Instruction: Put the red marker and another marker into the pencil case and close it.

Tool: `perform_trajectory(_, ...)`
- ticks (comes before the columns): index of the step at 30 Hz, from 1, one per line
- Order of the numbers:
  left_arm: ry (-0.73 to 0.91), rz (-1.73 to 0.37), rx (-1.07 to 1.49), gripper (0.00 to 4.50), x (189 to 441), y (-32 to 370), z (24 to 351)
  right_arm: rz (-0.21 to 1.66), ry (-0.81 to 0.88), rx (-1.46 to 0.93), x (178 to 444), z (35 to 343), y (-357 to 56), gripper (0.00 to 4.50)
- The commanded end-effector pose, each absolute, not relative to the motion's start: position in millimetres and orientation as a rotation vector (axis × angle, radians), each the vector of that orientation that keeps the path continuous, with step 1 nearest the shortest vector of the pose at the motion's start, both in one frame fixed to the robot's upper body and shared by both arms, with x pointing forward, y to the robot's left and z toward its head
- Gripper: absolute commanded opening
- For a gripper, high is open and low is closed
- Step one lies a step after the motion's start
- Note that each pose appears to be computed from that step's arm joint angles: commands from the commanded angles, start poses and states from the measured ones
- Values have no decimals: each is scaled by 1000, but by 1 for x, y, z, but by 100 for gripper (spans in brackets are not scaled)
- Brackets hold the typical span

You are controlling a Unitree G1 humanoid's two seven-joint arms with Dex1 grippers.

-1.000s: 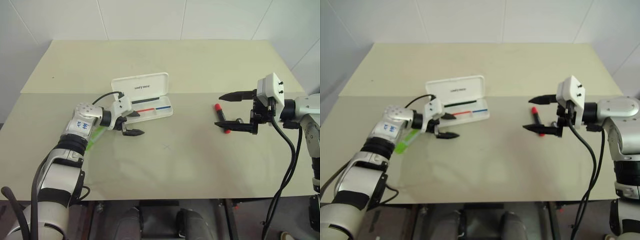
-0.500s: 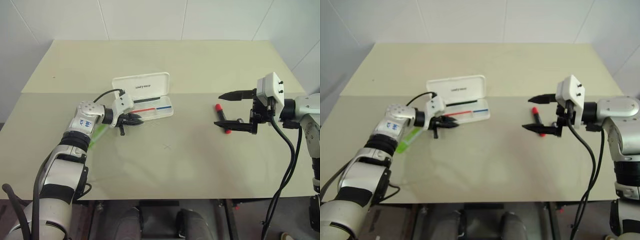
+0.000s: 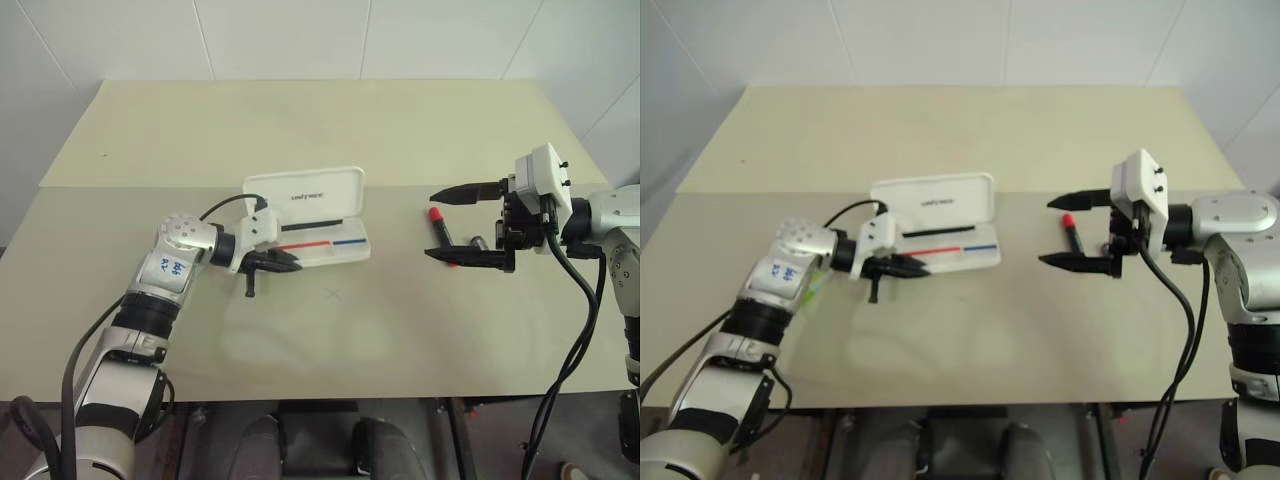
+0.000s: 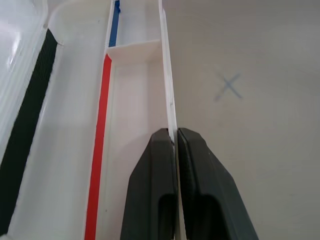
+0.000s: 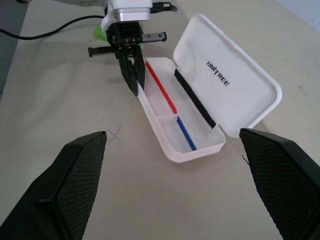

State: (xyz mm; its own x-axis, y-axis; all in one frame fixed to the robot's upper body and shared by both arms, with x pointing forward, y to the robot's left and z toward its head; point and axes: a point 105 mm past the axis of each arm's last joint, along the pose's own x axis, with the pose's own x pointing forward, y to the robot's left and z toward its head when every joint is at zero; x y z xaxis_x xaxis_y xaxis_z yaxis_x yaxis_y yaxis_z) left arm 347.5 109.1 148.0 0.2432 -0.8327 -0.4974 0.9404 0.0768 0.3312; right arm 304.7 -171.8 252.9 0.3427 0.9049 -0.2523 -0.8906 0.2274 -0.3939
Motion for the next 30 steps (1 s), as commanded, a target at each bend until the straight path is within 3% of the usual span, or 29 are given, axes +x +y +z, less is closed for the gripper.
perform_trajectory(1,152,-1355,721,2,333,91,153,1259,-58,-540,301,258,-167,450)
perform_trajectory(7,174,-1383,722,2,312,74,142,1298,-48,-533,298,256,-161,450)
perform_trajectory(15,194,-1417,695,2,294,59,131,1348,88,-565,283,226,-161,450)
perform_trajectory(28,268,-1396,736,2,295,64,115,1285,139,-626,291,214,-164,450)
perform_trajectory(29,272,-1398,729,60,294,64,115,1285,138,-627,291,214,-164,450)
perform_trajectory(30,276,-1400,728,87,294,65,115,1285,138,-628,291,214,-163,450)
